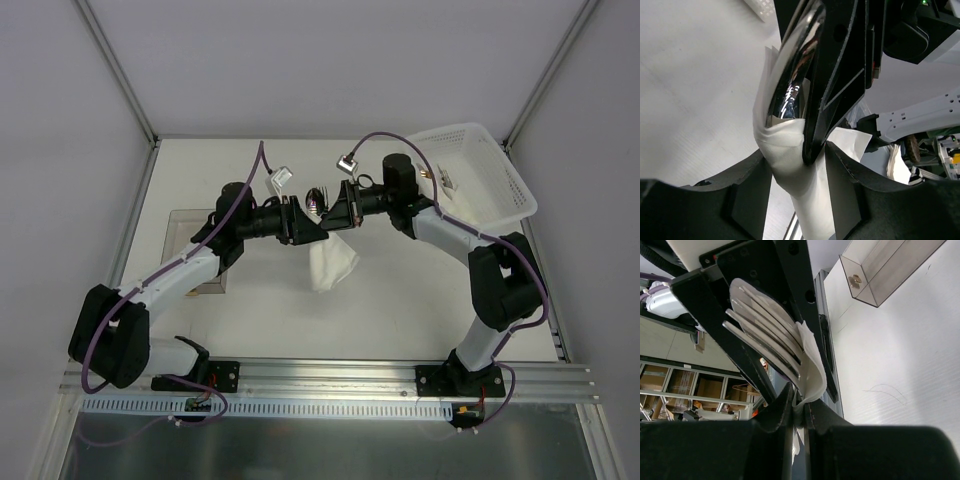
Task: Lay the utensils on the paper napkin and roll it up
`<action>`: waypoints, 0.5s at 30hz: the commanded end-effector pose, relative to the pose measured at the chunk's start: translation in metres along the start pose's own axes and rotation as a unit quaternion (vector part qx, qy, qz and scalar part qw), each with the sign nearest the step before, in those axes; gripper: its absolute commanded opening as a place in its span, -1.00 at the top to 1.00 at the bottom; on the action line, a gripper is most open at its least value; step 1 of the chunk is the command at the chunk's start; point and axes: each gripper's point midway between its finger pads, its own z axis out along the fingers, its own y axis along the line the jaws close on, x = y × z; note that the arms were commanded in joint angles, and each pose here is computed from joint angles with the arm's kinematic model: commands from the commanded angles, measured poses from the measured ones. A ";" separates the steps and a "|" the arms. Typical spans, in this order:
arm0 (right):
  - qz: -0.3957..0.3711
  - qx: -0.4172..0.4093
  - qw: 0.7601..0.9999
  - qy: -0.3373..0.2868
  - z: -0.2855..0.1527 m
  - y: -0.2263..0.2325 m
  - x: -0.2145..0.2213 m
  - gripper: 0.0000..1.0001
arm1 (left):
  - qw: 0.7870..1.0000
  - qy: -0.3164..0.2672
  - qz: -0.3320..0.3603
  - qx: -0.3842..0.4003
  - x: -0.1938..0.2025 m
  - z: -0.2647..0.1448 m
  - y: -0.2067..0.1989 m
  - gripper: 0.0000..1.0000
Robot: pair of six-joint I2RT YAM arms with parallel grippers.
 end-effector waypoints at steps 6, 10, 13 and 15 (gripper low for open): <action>-0.069 -0.047 0.996 -0.007 -0.003 0.051 -0.017 1.00 | 0.999 -0.021 0.006 0.038 -0.004 0.001 -0.008 0.11; -0.064 -0.062 0.996 -0.013 -0.002 0.059 -0.021 1.00 | 0.999 -0.028 0.002 0.046 -0.001 0.000 -0.008 0.10; -0.053 -0.076 0.996 -0.016 -0.002 0.063 -0.023 1.00 | 0.997 -0.038 0.001 0.061 -0.003 -0.001 -0.012 0.14; -0.064 -0.091 0.994 -0.020 -0.002 0.067 -0.024 1.00 | 0.997 -0.043 0.003 0.069 -0.005 -0.001 -0.015 0.29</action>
